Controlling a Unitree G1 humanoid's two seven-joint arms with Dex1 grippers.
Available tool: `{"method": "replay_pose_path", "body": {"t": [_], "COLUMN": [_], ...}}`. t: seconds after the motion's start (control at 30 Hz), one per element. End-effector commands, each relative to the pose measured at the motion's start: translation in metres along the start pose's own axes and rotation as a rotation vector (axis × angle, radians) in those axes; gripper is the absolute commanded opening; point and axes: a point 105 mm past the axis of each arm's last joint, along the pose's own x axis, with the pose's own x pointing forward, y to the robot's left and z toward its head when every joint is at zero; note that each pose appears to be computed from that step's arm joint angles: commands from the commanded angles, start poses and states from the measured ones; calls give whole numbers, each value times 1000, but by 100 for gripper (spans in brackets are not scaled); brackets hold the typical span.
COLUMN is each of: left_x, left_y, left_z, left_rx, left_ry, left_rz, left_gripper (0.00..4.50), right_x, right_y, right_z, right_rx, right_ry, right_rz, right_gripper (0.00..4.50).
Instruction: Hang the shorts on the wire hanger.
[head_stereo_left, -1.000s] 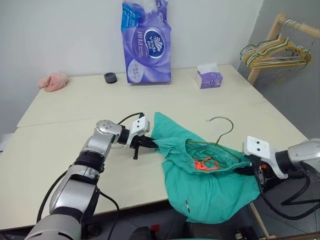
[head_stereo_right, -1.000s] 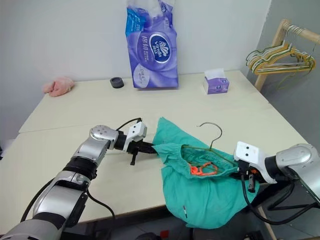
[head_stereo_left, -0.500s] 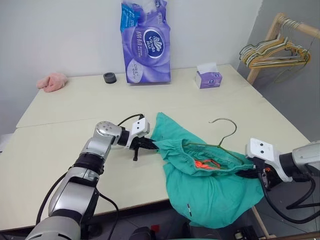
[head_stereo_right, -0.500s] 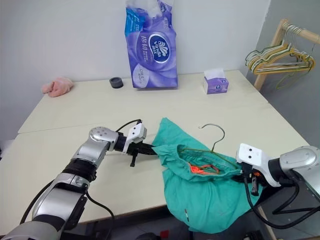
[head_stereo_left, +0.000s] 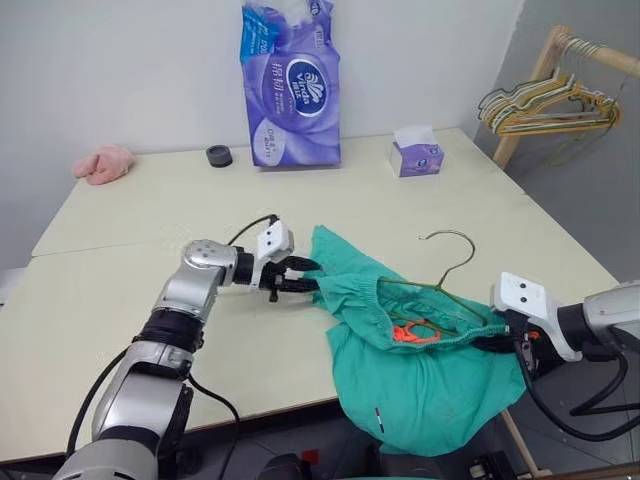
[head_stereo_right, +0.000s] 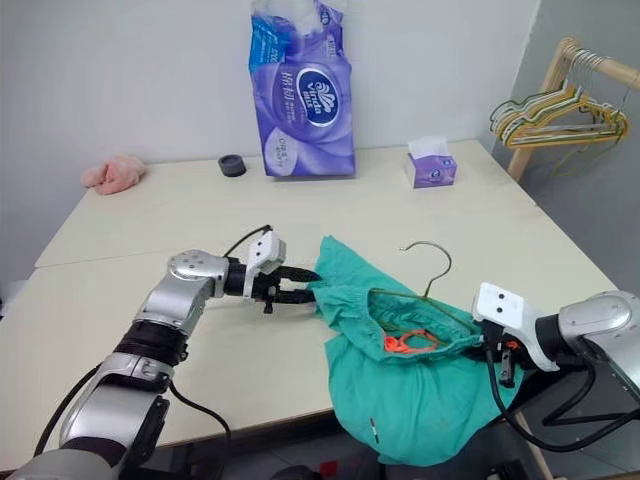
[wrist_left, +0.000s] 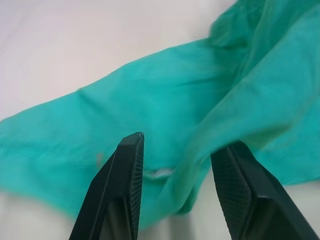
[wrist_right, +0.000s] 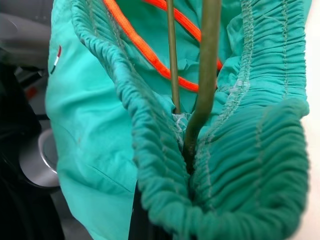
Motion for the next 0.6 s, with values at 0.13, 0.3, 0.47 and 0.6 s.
{"method": "replay_pose_path", "body": {"t": [0.13,0.3,0.47,0.6], "left_x": [5,27,50,54], "left_y": [6,-33,-75,-87], "left_z": [42,64,107,124], "left_rx": [29,20,-7,-33], "left_ry": [-132,-160,-211,-238], "left_rz": [77,-64,-249,-314], "left_gripper": [199,199,199,199], "right_x": [-10,-11,-23,-34], "right_y": [9,19,0,-12], "right_z": [-3,-17,-24,-29], "right_rx": [283,497,705,762], "right_ry": [-174,-248,-362,-411], "right_rz": [-106,-197,-412,-563], "right_gripper": [0,0,0,0]}}
